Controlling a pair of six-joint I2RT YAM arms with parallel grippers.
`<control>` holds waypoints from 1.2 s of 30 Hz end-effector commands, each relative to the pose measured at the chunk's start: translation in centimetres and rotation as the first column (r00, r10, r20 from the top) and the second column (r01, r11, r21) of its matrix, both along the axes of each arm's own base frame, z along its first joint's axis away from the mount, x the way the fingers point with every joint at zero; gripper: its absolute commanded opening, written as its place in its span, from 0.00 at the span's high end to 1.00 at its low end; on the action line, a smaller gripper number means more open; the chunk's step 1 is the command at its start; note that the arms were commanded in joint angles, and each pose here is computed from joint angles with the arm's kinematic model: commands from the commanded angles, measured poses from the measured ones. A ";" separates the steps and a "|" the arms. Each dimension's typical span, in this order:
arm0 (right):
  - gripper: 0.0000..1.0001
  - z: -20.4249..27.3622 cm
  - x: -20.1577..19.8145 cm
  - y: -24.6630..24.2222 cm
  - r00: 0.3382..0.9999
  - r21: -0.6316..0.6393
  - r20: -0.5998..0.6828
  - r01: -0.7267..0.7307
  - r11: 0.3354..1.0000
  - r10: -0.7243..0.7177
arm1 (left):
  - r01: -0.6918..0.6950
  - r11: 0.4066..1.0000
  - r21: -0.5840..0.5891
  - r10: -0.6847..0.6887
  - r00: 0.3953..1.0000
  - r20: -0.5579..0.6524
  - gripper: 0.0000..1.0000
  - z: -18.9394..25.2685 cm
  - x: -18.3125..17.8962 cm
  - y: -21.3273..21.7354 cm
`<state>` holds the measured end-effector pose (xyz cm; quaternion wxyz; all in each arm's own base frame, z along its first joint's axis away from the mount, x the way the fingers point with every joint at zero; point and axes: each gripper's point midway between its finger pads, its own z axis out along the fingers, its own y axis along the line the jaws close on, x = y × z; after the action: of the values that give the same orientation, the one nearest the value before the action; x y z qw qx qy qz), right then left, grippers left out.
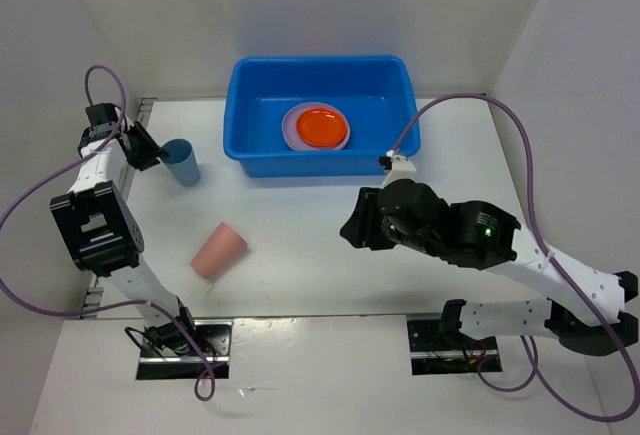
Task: Place the mixed dishes into the plastic bin
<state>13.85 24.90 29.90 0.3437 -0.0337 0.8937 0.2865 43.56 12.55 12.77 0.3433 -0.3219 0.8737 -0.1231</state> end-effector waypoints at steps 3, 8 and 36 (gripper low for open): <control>0.54 2.1 -0.1 -0.2 1.000 0.107 0.023 0.014 0.994 -0.017 | -0.004 0.997 0.080 0.001 0.999 0.040 0.76 1.8 3.0 2.4; 0.53 2.2 0.3 -1.8 0.998 0.130 0.025 0.056 0.990 -0.060 | 0.065 0.977 0.205 -0.058 0.997 -0.041 1.00 3.0 4.2 3.0; 0.50 -1.4 -0.9 -3.8 0.996 0.207 -0.061 0.081 0.975 -0.070 | 0.410 0.861 0.301 -0.458 0.882 0.107 1.00 12.8 13.7 -25.4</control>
<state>12.86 21.14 27.70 0.3251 0.0276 0.8818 0.3405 57.94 -13.37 29.22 0.4732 -0.0333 0.8684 -0.1442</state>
